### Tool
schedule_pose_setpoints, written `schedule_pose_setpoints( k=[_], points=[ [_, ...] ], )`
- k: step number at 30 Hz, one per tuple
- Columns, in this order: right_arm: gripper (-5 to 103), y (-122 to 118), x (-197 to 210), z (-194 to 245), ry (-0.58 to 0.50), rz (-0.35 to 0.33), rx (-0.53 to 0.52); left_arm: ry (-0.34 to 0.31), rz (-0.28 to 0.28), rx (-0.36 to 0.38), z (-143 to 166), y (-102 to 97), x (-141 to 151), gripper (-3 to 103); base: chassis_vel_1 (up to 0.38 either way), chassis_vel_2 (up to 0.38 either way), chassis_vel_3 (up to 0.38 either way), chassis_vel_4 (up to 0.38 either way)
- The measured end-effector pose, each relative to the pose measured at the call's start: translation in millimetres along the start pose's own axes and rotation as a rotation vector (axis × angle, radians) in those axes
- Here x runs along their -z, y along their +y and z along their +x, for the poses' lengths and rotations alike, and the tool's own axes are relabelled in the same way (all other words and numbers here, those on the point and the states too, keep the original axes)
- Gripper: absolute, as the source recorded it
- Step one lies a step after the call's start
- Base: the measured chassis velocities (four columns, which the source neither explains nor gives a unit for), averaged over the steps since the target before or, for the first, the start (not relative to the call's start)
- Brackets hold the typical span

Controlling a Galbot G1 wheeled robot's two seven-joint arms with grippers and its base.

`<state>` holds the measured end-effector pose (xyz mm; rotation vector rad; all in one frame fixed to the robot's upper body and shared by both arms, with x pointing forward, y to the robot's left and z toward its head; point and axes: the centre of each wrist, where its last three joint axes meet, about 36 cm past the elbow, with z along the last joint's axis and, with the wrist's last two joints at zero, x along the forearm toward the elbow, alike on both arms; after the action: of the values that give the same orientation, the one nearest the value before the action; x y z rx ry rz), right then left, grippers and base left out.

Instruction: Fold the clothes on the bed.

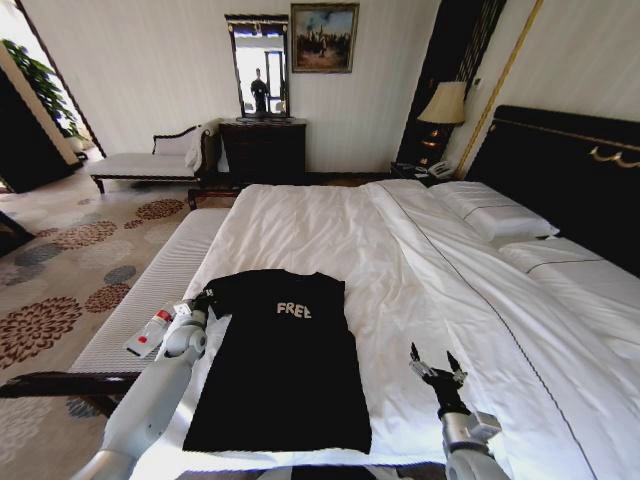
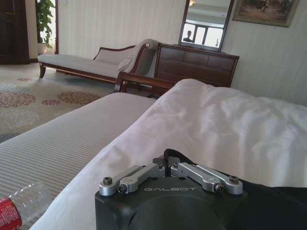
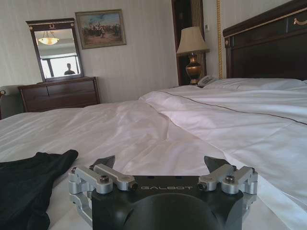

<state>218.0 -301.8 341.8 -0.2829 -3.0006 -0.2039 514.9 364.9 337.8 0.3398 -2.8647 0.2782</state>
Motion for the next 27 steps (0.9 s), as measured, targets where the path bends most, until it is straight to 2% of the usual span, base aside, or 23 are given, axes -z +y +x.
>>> schedule_pose_setpoints(
  k=[7, 12, 18, 23, 24, 27],
  points=[
    [100, 0, -1, 1, 0.003, 0.001, 0.001, 0.009, 0.004, -0.004, -13, -14.6, 0, 0, 0.0, 0.0, 0.0, 0.0],
    [100, -3, -2, 5, 0.007, 0.005, -0.002, 0.008, 0.014, -0.023, -26, -33.6, 15, 0, 0.0, 0.0, 0.0, 0.0],
    [100, -4, -4, 7, 0.009, 0.001, -0.005, 0.006, -0.011, -0.085, -14, -56.2, 31, 0, 0.0, 0.0, 0.0, 0.0],
    [100, -6, -2, 6, 0.003, -0.008, -0.008, 0.037, -0.121, -0.197, 15, -101.5, 26, 0, 0.0, 0.0, 0.0, 0.0],
    [100, -6, -2, 6, 0.003, -0.008, -0.008, 0.037, -0.121, -0.197, 15, -101.5, 26, 0, 0.0, 0.0, 0.0, 0.0],
    [100, -9, 2, 7, -0.004, -0.008, -0.014, 0.057, -0.21, -0.258, 32, -124.1, 13, 0, 0.0, 0.0, 0.0, 0.0]
  ],
)
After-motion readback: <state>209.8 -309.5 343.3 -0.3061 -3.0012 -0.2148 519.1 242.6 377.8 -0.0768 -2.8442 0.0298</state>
